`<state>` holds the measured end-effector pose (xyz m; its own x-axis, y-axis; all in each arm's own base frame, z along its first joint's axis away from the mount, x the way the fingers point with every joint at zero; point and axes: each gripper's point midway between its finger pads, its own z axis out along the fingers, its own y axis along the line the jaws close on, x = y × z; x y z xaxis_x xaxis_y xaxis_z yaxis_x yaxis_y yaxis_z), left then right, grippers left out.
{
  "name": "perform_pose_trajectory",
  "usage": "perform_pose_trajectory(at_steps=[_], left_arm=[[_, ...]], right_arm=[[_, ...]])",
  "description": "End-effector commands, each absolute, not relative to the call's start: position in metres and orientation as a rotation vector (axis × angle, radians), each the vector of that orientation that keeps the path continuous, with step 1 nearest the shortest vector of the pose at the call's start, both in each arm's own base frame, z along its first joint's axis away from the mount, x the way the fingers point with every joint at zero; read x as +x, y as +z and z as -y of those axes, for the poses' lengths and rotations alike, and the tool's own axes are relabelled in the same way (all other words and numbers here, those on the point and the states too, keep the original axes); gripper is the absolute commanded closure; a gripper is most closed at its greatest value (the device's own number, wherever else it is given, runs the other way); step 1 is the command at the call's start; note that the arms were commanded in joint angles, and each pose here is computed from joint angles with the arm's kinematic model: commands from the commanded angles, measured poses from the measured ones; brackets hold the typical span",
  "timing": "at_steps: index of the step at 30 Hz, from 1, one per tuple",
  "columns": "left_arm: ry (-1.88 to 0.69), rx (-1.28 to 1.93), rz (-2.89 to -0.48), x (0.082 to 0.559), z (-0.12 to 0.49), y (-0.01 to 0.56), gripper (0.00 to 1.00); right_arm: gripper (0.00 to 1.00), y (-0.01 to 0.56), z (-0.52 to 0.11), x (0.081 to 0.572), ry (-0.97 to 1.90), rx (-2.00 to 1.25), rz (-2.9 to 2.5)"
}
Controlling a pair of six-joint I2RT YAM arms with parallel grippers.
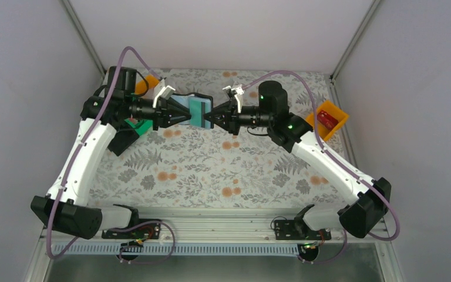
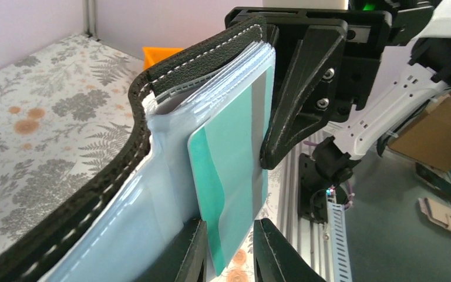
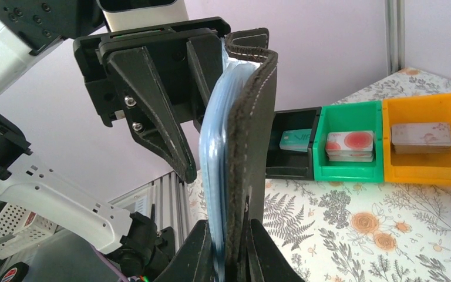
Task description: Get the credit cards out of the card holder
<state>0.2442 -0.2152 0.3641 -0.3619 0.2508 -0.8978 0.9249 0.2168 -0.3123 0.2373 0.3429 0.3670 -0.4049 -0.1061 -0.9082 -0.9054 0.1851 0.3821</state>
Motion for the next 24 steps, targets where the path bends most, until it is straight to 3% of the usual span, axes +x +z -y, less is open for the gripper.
perform_pose_trajectory(at_steps=[1,5,8,16,24], left_arm=[[-1.378,1.239,-1.518,0.208,0.23,0.403,0.8],[-1.467,1.278,-1.388,0.19,0.227,0.424,0.78],[-1.471,1.29,-1.356,0.188,0.227,0.433,0.71],[-1.328,1.259,-1.387,0.207,0.229,0.452,0.6],[-1.139,1.173,-1.536,0.242,0.227,0.428,0.56]], right_arm=[[0.96,0.391,-0.359,0.207,1.386,-1.121,-1.482],[0.96,0.395,-0.356,0.199,1.398,-1.153,-1.433],[0.96,0.4,-0.356,0.195,1.412,-1.176,-1.403],[0.96,0.403,-0.358,0.183,1.446,-1.235,-1.361],[0.96,0.41,-0.352,0.172,1.436,-1.262,-1.314]])
